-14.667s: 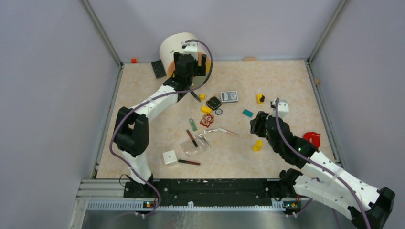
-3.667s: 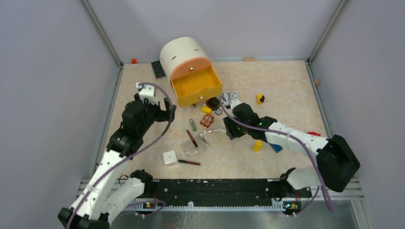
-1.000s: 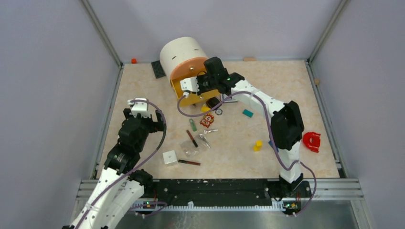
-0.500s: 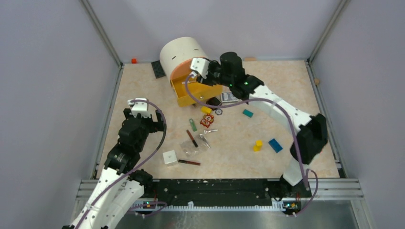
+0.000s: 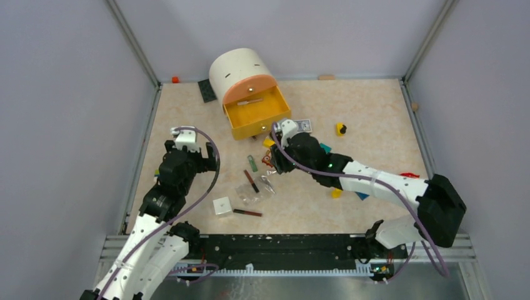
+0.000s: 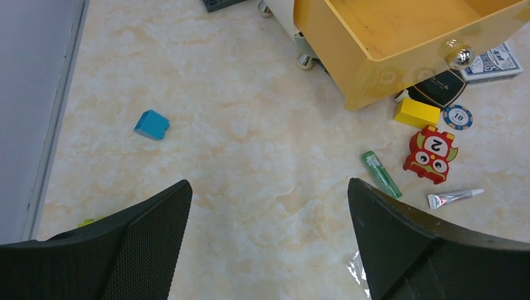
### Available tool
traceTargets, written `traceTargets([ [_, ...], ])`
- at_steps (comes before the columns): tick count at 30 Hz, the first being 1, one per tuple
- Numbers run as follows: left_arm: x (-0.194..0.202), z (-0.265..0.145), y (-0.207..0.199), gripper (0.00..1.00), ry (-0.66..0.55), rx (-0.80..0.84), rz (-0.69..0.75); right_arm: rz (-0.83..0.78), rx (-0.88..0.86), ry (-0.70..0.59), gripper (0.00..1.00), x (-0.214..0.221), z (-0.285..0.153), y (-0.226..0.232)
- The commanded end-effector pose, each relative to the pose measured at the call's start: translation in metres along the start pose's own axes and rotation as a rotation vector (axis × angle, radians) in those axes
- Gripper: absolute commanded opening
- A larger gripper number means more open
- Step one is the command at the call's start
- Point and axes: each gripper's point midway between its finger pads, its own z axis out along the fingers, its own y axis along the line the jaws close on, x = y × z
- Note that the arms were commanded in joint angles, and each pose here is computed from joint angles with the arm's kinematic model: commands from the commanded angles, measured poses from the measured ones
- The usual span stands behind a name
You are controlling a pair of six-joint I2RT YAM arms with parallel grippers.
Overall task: Organize the makeup
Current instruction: Pick up the makeup from the center of the board.
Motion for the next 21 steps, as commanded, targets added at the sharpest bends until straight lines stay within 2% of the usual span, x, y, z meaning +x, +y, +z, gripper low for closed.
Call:
traceTargets([
  [1,-0.012,0.001,0.002,0.99,-0.046,-0.002,-0.018,0.158,0.059,0.151,0.48,0.061,0.013,0.011],
  [5,-0.010,0.003,0.001,0.99,-0.040,0.005,-0.020,0.186,0.049,0.223,0.48,0.093,0.030,0.018],
  [9,-0.010,0.003,0.001,0.99,-0.040,0.007,-0.022,0.172,0.001,0.231,0.48,0.094,0.044,0.037],
  [14,-0.011,0.003,0.003,0.99,-0.040,0.007,-0.027,0.078,-0.060,0.238,0.48,0.091,0.065,0.079],
  [21,-0.011,0.003,0.004,0.99,-0.039,0.001,-0.029,0.046,0.041,0.271,0.48,0.103,0.096,0.079],
])
